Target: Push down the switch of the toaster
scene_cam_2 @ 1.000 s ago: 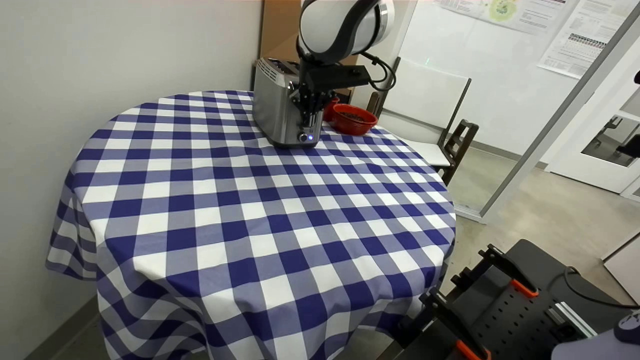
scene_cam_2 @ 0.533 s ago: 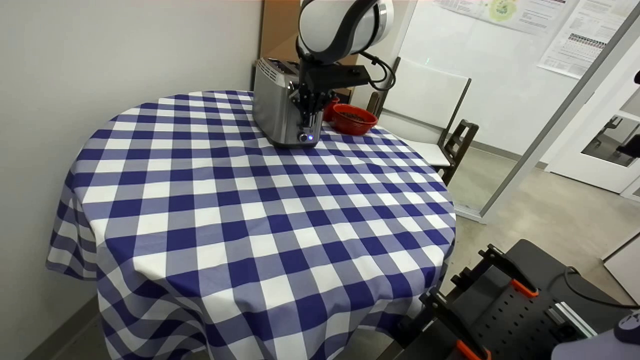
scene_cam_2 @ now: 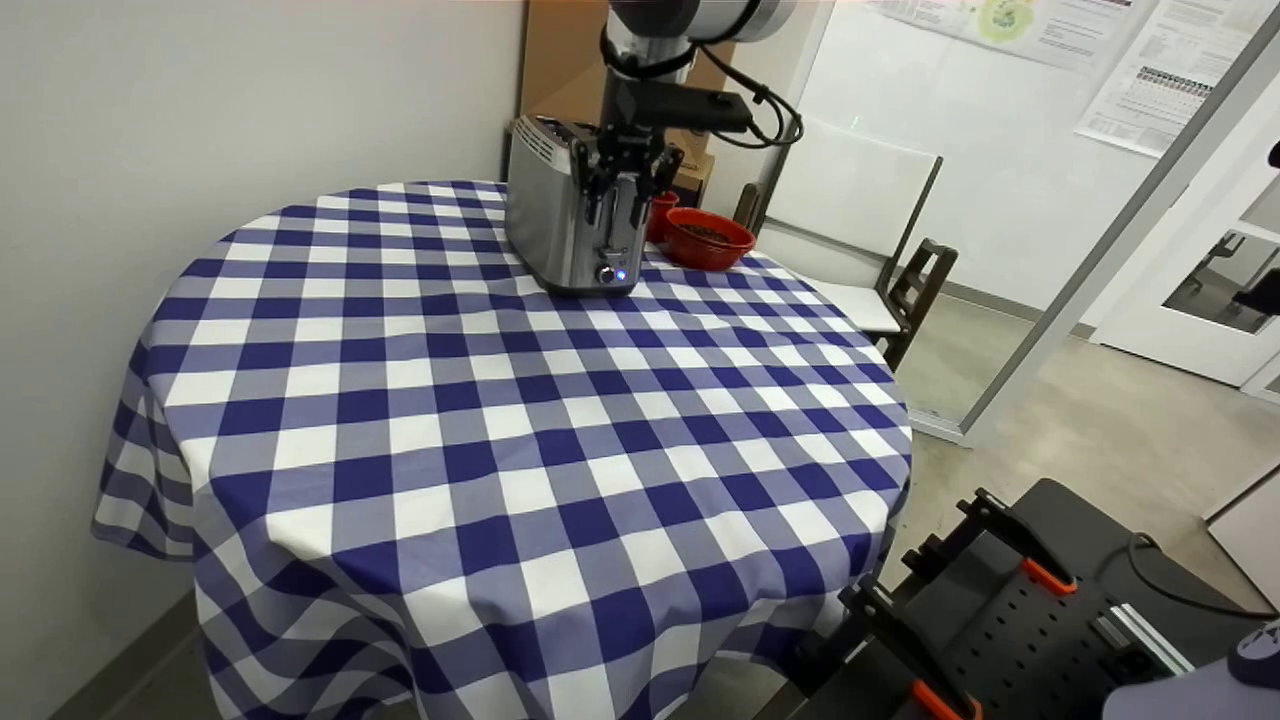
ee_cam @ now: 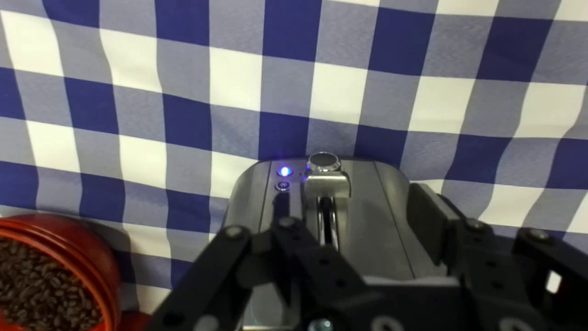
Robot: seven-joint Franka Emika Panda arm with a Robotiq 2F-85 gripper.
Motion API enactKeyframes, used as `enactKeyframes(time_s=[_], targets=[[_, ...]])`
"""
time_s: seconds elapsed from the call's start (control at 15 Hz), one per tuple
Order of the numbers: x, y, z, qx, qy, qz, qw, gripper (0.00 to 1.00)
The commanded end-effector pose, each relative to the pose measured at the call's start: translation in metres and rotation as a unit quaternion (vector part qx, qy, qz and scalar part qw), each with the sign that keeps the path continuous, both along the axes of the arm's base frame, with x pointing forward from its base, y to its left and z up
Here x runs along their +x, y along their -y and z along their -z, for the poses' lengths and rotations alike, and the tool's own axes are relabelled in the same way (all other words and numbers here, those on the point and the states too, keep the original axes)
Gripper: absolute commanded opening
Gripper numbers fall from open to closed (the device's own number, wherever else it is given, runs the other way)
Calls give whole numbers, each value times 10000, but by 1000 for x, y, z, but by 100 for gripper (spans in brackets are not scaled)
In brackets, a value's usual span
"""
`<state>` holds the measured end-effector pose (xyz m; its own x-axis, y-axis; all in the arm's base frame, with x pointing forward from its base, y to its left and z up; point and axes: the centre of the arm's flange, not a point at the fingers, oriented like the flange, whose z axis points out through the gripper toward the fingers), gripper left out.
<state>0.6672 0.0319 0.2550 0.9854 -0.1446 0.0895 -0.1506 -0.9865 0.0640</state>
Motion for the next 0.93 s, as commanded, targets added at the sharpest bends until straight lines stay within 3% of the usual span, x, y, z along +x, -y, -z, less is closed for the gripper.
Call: enactKeyframes(time_s=[0.0,0.13,0.6,0.67,0.87], targets=[[-35,12,-46,276,-284,-171,9991,93],[-55,16,-60,231,-295,-232,9990,100],[-138,2,-87,128,-79,-726,9972,100],[-99,4,-72,124,-250,-545,9981,100],[-121,0,-82,134,-164,-604,9979,100]])
